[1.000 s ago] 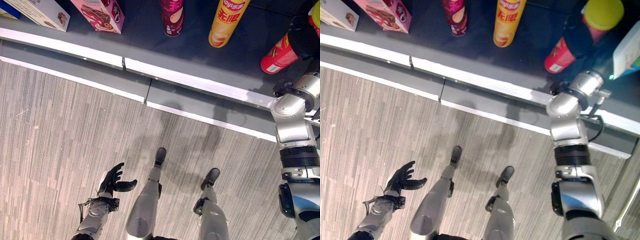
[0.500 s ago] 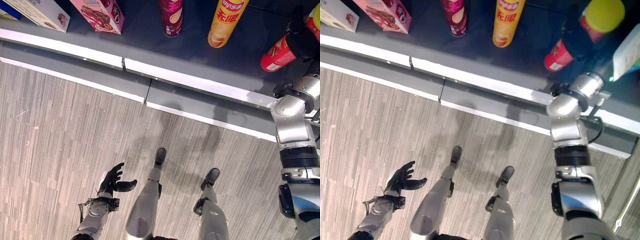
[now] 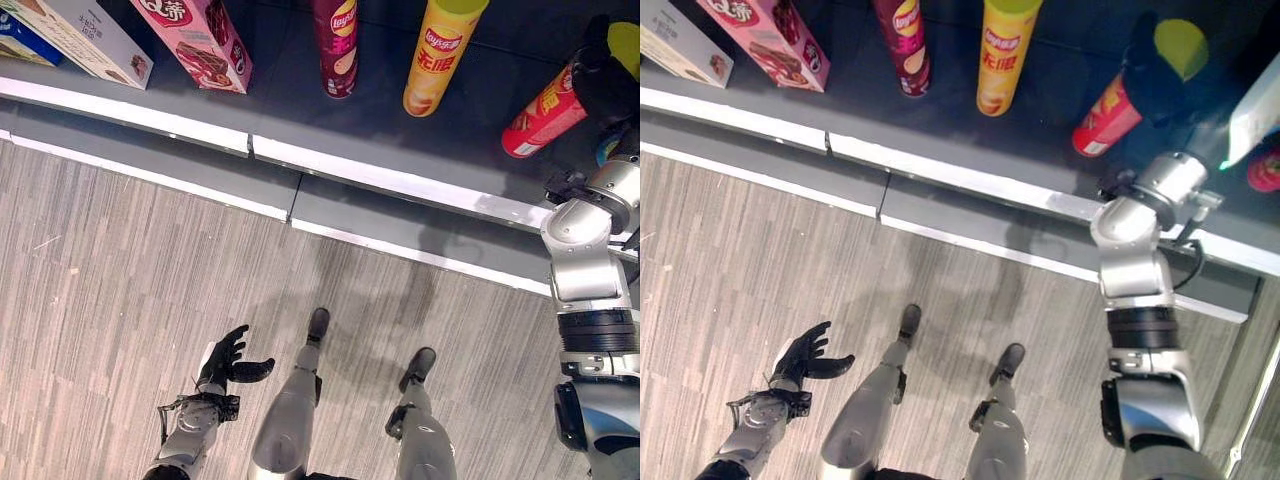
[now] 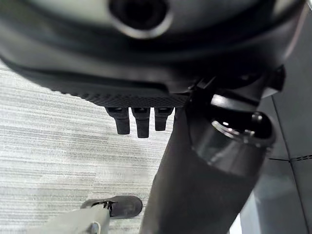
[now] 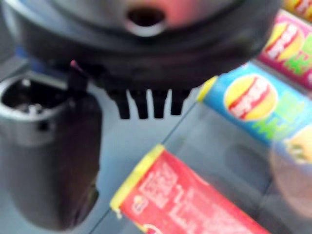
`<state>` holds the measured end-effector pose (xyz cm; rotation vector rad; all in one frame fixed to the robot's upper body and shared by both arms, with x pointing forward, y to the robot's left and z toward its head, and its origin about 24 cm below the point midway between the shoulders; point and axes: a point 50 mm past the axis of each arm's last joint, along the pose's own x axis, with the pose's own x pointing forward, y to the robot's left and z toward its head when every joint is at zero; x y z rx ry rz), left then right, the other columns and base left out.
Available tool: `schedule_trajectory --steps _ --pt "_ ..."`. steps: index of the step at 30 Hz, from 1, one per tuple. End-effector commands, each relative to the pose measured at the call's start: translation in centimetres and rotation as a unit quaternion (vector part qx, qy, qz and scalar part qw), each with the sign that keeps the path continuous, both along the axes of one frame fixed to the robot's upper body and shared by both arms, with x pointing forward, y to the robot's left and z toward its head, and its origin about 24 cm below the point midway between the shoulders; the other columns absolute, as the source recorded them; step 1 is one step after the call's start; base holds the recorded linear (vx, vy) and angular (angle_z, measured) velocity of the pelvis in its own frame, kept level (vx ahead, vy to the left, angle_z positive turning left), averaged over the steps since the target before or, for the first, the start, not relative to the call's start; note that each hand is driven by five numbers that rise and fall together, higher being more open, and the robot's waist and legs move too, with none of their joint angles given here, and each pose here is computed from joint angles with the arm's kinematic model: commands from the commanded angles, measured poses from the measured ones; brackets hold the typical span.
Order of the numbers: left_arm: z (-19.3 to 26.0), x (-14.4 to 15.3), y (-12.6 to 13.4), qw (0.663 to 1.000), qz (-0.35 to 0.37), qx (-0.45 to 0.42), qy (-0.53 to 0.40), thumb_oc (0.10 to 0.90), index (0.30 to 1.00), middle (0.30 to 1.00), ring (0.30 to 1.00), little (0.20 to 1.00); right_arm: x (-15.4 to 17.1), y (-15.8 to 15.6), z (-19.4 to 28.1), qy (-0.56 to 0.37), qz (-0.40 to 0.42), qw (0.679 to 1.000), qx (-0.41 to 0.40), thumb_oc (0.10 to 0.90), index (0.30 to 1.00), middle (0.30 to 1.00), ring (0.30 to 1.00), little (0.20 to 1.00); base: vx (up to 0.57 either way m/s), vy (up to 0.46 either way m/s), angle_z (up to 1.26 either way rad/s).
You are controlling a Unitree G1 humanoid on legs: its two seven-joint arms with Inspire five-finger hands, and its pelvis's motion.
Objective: Put the goods on the table back onto the shelves and tidy them up.
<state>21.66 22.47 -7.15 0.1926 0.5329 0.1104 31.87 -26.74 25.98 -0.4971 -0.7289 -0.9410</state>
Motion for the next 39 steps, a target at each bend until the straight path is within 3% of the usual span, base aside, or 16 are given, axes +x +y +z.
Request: schedule_trajectory --steps 1,16,21,31,39 --pt "-1.9 -3.0 1.9 0.998 0.02 0.036 0.057 0.8 0.9 0.9 0.9 0.9 -1.9 0.5 0.8 -0.058 0.021 0.997 -0.042 0.8 0.9 0.9 0.9 0.9 0.0 0.0 0.0" --pt "-5.3 -7.6 3.2 0.98 0.07 0.055 0.176 0.8 0.9 0.9 0.9 0.9 -6.1 3.3 -3.0 -0.024 0.144 0.986 -0.086 0.8 0.9 0.9 0.9 0.9 0.04 0.027 -0.09" --pt "-6.0 -8.8 3.3 0.976 0.082 0.052 0.197 0.8 0.9 0.9 0.9 0.9 -7.9 3.2 -4.5 -0.011 0.214 0.976 -0.047 0.8 0.9 0.9 0.9 0.9 0.05 0.056 -0.26" --pt "-6.1 -9.0 3.5 0.975 0.09 0.037 0.199 0.8 0.9 0.9 0.9 0.9 -10.2 1.7 -4.6 -0.068 0.284 0.956 0.038 0.8 0.9 0.9 0.9 0.9 0.02 0.072 -0.24" --pt "-4.0 -6.2 4.3 0.988 0.063 0.045 0.132 0.8 0.9 0.9 0.9 0.9 -10.7 -0.6 -4.0 -0.093 0.219 0.97 0.044 0.8 0.9 0.9 0.9 0.9 -0.09 0.063 -0.86"
